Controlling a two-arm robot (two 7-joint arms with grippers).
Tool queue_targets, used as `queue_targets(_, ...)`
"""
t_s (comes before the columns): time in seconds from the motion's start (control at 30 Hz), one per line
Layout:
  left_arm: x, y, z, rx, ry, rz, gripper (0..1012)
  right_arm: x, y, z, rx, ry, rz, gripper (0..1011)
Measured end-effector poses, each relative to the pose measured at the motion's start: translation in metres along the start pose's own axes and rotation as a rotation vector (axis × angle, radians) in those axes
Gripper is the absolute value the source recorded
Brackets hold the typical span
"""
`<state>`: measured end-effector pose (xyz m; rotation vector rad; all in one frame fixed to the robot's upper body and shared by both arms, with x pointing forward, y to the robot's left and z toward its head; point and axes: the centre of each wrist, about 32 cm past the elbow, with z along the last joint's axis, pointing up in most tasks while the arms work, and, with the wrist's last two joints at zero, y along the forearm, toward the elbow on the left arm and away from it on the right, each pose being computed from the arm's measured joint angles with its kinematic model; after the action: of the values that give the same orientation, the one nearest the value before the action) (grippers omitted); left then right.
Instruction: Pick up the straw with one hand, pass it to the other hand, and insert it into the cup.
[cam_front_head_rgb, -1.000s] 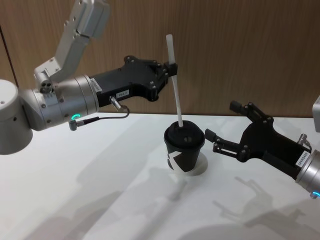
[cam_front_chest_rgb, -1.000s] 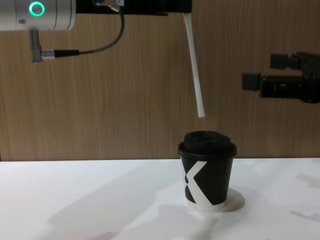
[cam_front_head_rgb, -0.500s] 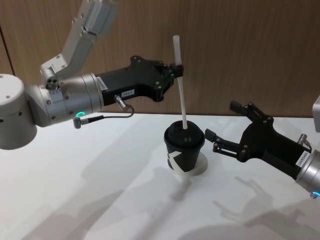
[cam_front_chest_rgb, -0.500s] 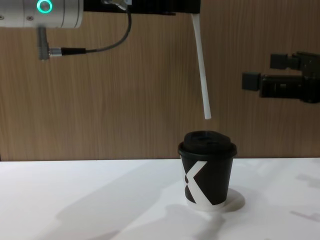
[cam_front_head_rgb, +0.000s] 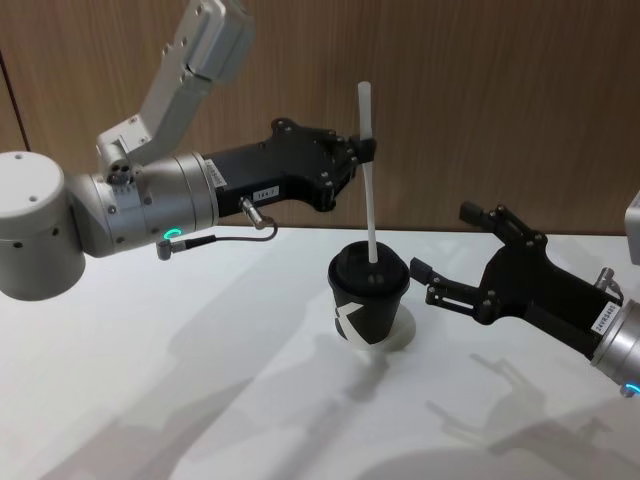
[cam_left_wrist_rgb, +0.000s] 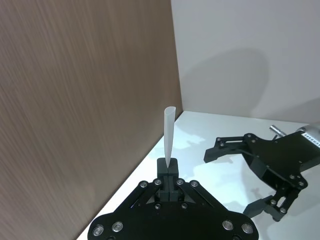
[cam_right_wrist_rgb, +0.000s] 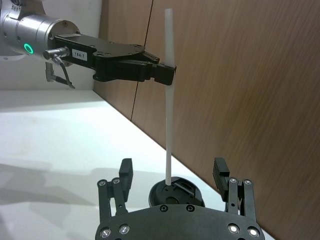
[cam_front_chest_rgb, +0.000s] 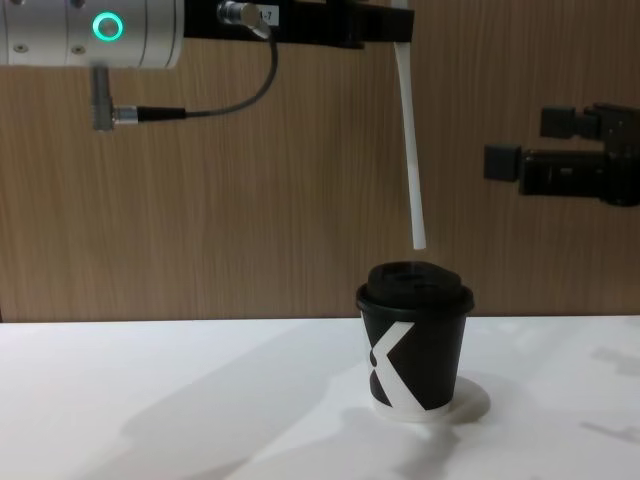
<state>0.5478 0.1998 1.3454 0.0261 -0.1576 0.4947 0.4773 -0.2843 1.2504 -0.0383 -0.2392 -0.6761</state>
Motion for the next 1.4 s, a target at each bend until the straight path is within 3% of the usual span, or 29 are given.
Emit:
queue_targets(0.47, 0.0019, -0.0074, -0.0103, 0.021, -0.017, 0.013, 0, 0.0, 0.0, 0.0, 0.0, 0.0, 0.0, 1001)
queue_targets(0.93, 0.0064, -0.0132, -0.0201, 0.04, 0.001, 0.008, 0, 0.0, 0.0, 0.0, 0.0, 0.0, 0.0, 1001)
queue_targets(1.4, 0.0074, -0.0158, -0.0251, 0.04, 0.012, 0.0, 0, 0.0, 0.0, 0.0, 0.0, 0.0, 0.0, 1001)
